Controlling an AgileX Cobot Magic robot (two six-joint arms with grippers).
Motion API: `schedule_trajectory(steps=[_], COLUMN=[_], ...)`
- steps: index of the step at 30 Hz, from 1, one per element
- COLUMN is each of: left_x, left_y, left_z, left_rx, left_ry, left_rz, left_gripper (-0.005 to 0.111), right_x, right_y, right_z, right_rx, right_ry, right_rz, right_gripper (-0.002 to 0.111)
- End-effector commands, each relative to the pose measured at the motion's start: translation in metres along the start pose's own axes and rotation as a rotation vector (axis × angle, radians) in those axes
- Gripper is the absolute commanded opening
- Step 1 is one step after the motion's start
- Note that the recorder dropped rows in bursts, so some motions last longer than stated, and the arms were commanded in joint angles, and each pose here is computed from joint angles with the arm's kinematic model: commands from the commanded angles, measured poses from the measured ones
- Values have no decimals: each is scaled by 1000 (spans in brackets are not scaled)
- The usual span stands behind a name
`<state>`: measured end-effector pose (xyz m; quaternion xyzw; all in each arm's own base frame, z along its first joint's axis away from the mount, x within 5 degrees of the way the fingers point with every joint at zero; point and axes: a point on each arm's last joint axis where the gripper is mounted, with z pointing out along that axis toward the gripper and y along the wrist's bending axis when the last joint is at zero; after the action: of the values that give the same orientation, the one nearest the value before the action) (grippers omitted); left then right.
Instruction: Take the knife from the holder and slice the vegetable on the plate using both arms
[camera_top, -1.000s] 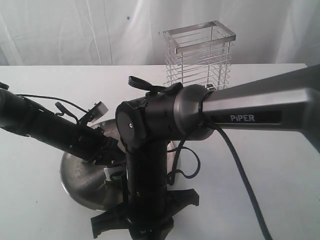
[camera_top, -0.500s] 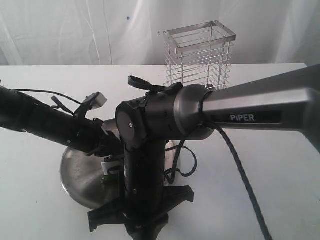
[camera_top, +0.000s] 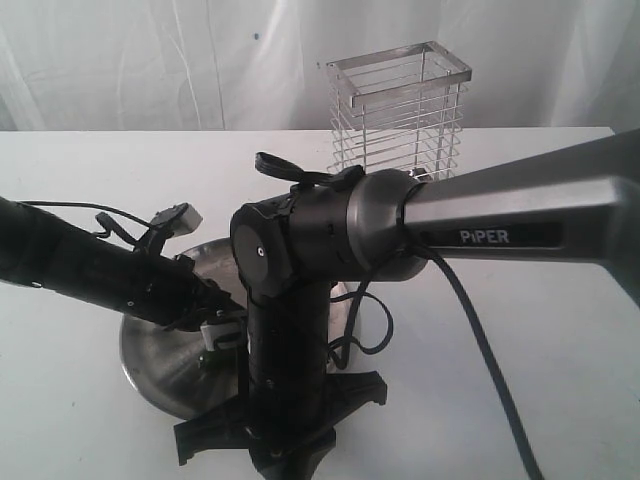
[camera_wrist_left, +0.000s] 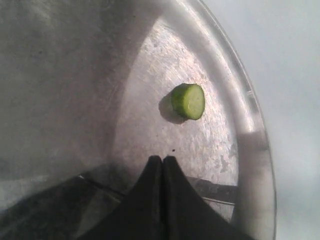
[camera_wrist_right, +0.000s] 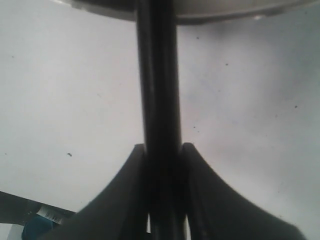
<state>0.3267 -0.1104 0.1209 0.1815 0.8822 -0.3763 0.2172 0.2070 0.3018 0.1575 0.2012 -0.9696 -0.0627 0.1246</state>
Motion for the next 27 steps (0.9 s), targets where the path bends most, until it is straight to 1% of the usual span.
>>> schedule_trajectory(steps=[1,6,13,18,27], left_x=[-5,-8,-5,10,13], left_y=[-8,-15,-13,-3,-4], left_z=[-11,-17,-17,-15,-14], left_rx=[-37,-26,-43,-138,-116], left_ry=[-29,-26,0,27,33], left_rz=[56,101,127,90,75], left_gripper=[0,0,0,0,0], right_x=[0,0,0,0,3], right_y=[-1,-1,-1,-1,-2], right_z=[-1,-1,-1,-1,-1], right_rx=[4,6,6,6,16], right_ry=[-4,-5,-5,-5,27], right_rz=[-11,-12,-12,-12,4], right_gripper=[0,0,0,0,0])
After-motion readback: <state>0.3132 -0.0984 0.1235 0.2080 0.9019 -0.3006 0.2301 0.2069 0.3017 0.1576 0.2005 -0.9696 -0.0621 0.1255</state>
